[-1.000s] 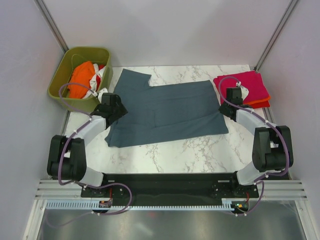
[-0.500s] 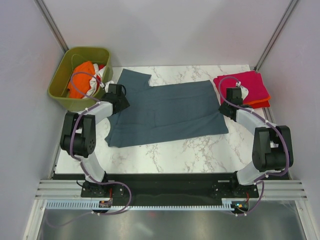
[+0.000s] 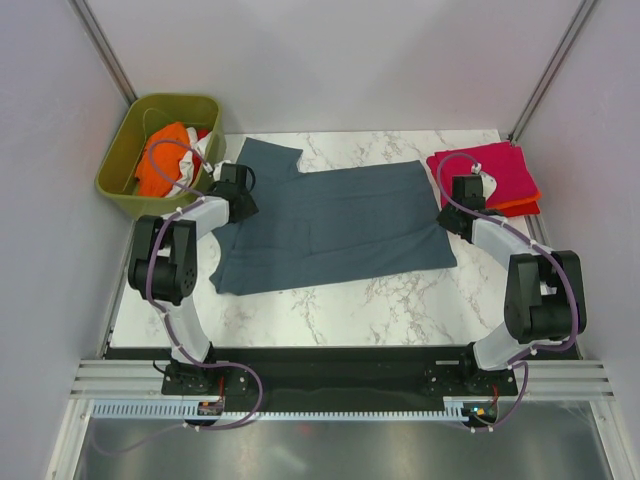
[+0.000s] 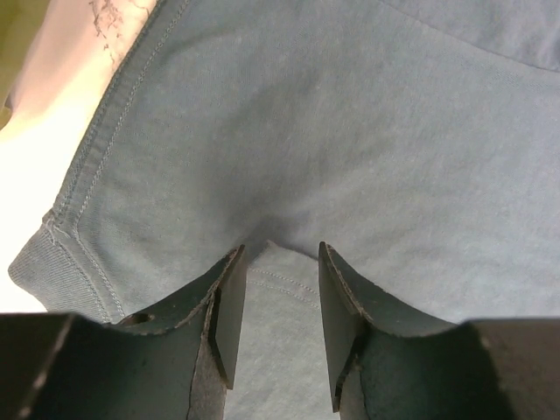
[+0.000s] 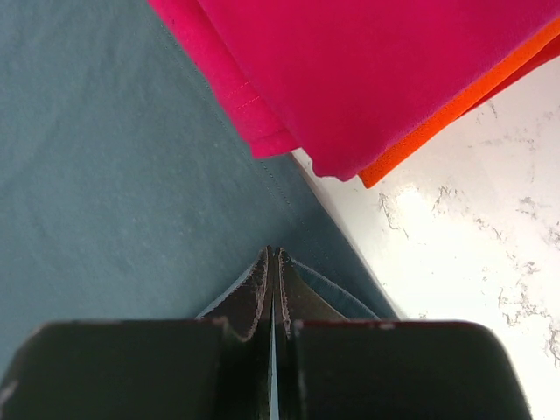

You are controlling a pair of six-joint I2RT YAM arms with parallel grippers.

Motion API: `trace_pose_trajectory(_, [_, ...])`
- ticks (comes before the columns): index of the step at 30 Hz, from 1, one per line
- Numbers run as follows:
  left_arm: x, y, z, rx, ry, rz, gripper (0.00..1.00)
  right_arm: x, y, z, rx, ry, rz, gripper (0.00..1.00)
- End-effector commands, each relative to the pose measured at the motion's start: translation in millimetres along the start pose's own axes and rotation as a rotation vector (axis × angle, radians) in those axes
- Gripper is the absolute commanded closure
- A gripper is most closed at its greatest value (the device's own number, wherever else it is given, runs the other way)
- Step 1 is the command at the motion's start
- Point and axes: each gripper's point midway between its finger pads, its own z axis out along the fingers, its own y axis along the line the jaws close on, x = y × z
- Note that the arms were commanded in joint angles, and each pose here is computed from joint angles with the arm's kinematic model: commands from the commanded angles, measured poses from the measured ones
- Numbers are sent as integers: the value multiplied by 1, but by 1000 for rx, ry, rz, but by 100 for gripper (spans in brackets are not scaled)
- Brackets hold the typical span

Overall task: Fold and stack the t-shirts
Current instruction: Fold the tshirt

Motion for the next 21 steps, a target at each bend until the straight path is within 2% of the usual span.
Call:
trace_pose_trajectory(1, [-13, 4, 5, -33, -30, 25, 55, -19, 13, -3, -35, -57, 21, 100])
trace_pose_trajectory(5, [-9, 4, 8, -34, -6, 27, 61, -17, 12, -3, -32, -52, 20, 100])
trace_pose_trajectory(10, [-6, 5, 10, -31, 7, 1, 62, -17, 12, -3, -34, -54, 26, 100])
trace_pose_trajectory(13, [-6, 6, 12, -26, 20, -1, 71, -18, 12, -4, -36, -58, 26, 100])
trace_pose_trajectory(14, [-5, 7, 13, -23, 25, -3, 79, -18, 12, -4, -35, -57, 24, 100])
trace_pose_trajectory(16, [-6, 7, 13, -19, 28, -4, 88, -18, 13, -4, -39, -57, 28, 100])
trace_pose_trajectory(17, [-8, 8, 12, -19, 25, -5, 98, -19, 13, -5, -40, -59, 28, 100])
trace_pose_trajectory(21, [-19, 6, -3, -6, -9, -13, 98, -21, 14, -6, -44, -63, 29, 100])
